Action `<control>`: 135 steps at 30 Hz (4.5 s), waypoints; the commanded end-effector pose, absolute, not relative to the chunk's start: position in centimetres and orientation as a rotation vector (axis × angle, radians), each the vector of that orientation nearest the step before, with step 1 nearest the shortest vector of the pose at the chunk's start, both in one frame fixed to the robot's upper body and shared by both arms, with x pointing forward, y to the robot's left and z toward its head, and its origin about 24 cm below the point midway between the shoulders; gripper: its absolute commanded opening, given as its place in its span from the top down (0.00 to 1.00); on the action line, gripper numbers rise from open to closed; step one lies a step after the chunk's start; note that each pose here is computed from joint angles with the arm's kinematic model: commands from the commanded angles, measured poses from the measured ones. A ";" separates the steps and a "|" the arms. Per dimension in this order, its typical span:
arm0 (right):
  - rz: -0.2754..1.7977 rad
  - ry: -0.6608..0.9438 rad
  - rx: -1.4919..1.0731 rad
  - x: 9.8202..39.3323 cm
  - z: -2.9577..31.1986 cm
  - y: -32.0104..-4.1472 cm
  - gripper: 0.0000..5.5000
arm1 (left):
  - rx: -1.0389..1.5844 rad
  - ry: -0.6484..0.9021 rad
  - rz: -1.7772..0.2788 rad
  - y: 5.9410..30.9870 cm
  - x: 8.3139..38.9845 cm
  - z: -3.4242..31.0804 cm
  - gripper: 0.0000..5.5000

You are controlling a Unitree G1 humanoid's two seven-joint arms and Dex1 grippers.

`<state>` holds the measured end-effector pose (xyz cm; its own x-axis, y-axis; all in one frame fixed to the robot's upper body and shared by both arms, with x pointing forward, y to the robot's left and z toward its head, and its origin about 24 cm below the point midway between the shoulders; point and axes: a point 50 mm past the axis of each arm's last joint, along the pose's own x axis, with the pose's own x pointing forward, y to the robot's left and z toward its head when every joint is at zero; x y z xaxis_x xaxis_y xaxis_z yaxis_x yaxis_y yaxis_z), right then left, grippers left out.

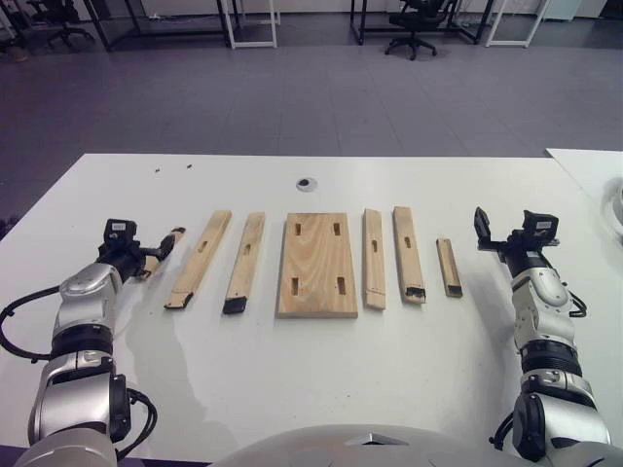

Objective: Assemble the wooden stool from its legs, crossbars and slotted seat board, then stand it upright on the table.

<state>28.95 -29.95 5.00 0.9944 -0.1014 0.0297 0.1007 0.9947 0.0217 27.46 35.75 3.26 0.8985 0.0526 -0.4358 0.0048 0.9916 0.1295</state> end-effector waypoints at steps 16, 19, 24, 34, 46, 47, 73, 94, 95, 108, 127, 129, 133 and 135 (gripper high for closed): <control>-0.118 -0.029 0.025 28.8 4.7 -29.9 0.06 | 0.081 0.614 -0.087 35.9 24.9 0.5 0.68; -0.105 -0.030 0.021 29.0 4.9 -29.7 0.06 | 0.090 0.566 -0.064 36.0 25.2 0.9 0.77; 0.176 -0.144 0.293 30.8 9.2 -25.1 0.06 | 0.094 0.026 -0.252 30.0 31.0 9.1 0.77; 0.778 -0.168 0.890 32.1 18.9 -11.0 0.16 | 0.109 -0.435 -0.807 9.7 31.1 17.8 0.77; 0.788 -0.158 0.921 31.3 19.9 -10.2 0.58 | 0.263 -0.428 -0.861 9.0 30.3 17.7 0.77; 0.783 -0.153 0.926 31.3 19.9 -10.3 0.62 | 0.263 -0.427 -0.862 9.0 30.2 17.7 0.77; 0.079 0.068 0.830 29.5 6.1 -16.4 0.93 | 0.104 -0.188 -0.519 14.4 30.2 12.7 0.52; 0.189 0.391 0.063 25.2 -3.2 -16.0 0.93 | 0.096 -0.172 -0.490 15.1 30.1 12.5 0.52; 0.198 0.396 0.065 25.1 -3.3 -15.9 0.93 | 0.096 -0.171 -0.490 15.1 30.1 12.5 0.52; 0.315 0.138 0.044 29.0 6.3 -15.1 0.63 | 0.094 -0.182 -0.473 15.0 30.3 12.5 0.52; 0.336 0.574 -0.092 26.8 2.1 -15.2 0.48 | 0.096 -0.178 -0.483 13.8 30.0 11.8 0.52; 0.351 0.638 -0.099 26.3 1.1 -15.6 0.54 | 0.096 -0.178 -0.480 13.8 30.0 11.8 0.52; 0.341 0.707 -0.092 25.8 -0.5 -16.5 0.62 | 0.102 -0.180 -0.478 13.8 30.0 11.8 0.52; 0.324 0.716 -0.099 25.8 -0.8 -17.0 0.62 | 0.106 -0.182 -0.480 13.7 30.0 12.0 0.52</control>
<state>27.55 -15.28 2.49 0.7860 0.3371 -0.5183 -0.3813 0.9242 0.0228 30.02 13.67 12.06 0.8666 -0.4744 0.1548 0.4564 0.8789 0.1388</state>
